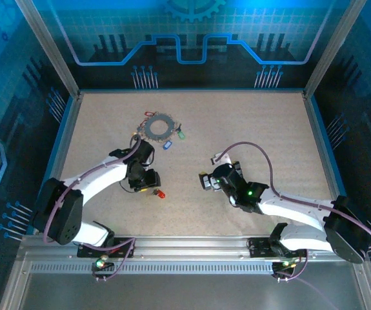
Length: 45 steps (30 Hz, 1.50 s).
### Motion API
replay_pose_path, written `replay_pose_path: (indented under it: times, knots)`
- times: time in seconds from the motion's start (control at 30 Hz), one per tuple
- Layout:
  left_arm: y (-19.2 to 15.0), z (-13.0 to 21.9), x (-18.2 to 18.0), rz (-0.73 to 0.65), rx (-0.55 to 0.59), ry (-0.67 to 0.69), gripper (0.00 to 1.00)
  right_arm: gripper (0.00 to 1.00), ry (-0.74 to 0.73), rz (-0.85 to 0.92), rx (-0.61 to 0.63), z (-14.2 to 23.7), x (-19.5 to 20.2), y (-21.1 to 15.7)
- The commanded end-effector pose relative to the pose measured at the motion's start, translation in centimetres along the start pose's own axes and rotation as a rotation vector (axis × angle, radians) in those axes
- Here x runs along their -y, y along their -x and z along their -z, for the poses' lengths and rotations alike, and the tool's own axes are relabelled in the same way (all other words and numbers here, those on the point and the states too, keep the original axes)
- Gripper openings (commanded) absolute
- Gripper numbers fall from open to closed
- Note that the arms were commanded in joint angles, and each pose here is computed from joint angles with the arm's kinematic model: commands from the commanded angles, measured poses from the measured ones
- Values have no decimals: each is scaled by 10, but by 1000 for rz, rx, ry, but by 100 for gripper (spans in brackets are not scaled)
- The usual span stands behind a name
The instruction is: Put the keys on the keyring
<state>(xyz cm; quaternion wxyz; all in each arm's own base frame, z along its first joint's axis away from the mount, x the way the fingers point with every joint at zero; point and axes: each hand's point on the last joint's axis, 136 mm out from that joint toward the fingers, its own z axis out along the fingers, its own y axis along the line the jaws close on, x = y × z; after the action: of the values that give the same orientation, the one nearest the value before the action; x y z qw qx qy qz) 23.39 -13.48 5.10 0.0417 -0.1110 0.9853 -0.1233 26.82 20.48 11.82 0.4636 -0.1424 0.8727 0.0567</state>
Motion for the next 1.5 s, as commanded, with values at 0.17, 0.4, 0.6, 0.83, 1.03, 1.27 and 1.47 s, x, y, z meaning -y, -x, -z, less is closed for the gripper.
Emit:
replay_pose_path:
  times: [0.17, 0.4, 0.6, 0.83, 1.03, 1.27, 1.47]
  knots:
    - [-1, -13, 0, -29, -56, 27, 41, 100, -21, -37, 24, 5, 5, 6]
    - [1, -22, 13, 0, -36, 25, 40, 100, -26, -40, 24, 5, 6, 5]
    - [2, -33, 6, 86, 2, 95, 33, 100, -26, -41, 22, 4, 6, 4]
    - [2, -35, -2, 181, 44, 146, 34, 100, -23, -47, 29, 5, 7, 5]
    - [-2, -34, -8, 218, 66, 155, 33, 100, -22, -47, 27, 5, 7, 4]
    - [-5, -33, -12, 217, 62, 182, 28, 100, -23, -50, 30, 6, 8, 4]
    - [-7, -31, -14, 207, 70, 179, 24, 100, -21, -54, 33, 6, 8, 4]
